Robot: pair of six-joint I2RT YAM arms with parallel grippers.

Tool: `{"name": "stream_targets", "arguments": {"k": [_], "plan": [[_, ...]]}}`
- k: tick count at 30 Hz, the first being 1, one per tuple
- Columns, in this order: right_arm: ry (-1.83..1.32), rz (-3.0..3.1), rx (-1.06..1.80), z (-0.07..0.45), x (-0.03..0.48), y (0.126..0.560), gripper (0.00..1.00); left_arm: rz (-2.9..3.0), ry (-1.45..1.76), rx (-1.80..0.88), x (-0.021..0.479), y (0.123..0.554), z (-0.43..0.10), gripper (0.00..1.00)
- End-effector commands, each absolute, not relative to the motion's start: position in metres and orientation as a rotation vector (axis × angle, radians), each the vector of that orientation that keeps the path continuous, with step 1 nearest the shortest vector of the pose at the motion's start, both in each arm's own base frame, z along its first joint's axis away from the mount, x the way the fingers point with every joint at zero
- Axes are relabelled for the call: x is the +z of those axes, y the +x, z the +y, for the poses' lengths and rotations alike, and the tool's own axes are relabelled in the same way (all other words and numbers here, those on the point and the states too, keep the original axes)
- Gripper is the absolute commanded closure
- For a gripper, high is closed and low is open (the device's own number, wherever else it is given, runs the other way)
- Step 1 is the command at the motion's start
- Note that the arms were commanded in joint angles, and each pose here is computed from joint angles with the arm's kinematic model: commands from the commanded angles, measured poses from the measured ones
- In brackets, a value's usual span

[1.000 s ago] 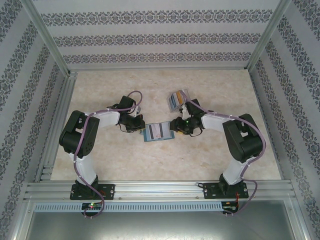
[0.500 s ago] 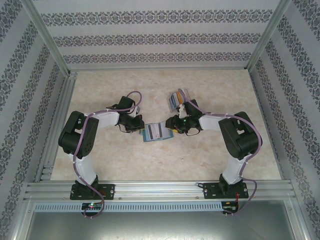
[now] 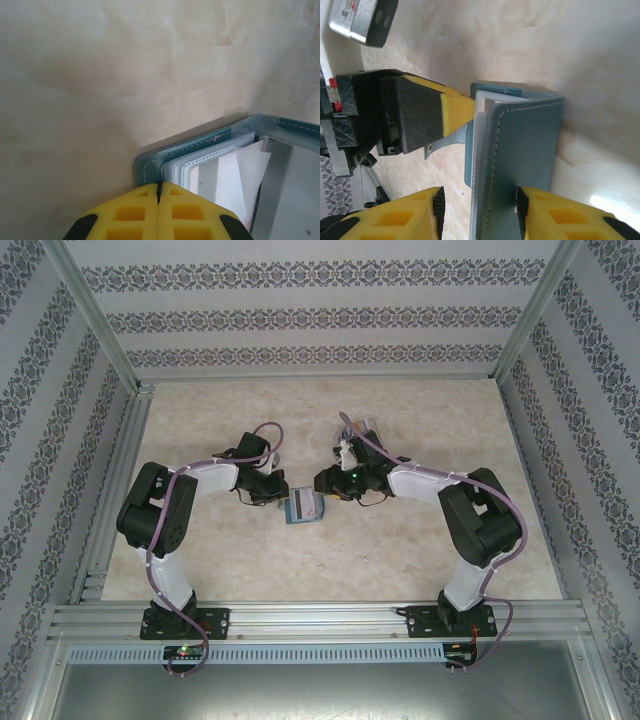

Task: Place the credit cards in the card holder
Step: Close the card holder at the center of the table.

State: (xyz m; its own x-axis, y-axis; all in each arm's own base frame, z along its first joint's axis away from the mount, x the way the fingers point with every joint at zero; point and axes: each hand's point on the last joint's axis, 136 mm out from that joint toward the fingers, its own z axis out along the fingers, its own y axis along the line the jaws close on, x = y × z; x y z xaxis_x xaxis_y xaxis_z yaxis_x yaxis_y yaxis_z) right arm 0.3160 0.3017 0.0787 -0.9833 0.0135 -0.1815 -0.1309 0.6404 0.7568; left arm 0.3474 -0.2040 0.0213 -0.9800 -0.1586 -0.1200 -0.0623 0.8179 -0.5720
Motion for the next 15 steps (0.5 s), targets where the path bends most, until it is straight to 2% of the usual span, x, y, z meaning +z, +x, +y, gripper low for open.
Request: {"name": "stream_targets", "arguments": {"k": [1,8,15], "plan": [[-0.139,2.731,1.231,0.312,0.068,0.313,0.55,2.918,-0.228,-0.798,0.009,0.329,-0.191,1.00],[-0.199,2.794,1.182,0.327,0.052,0.308,0.55,2.908,-0.233,-0.780,0.015,0.330,-0.188,0.98],[-0.245,2.800,1.174,0.334,0.057,0.305,0.55,2.879,-0.248,-0.748,0.036,0.326,-0.182,0.82]]}}
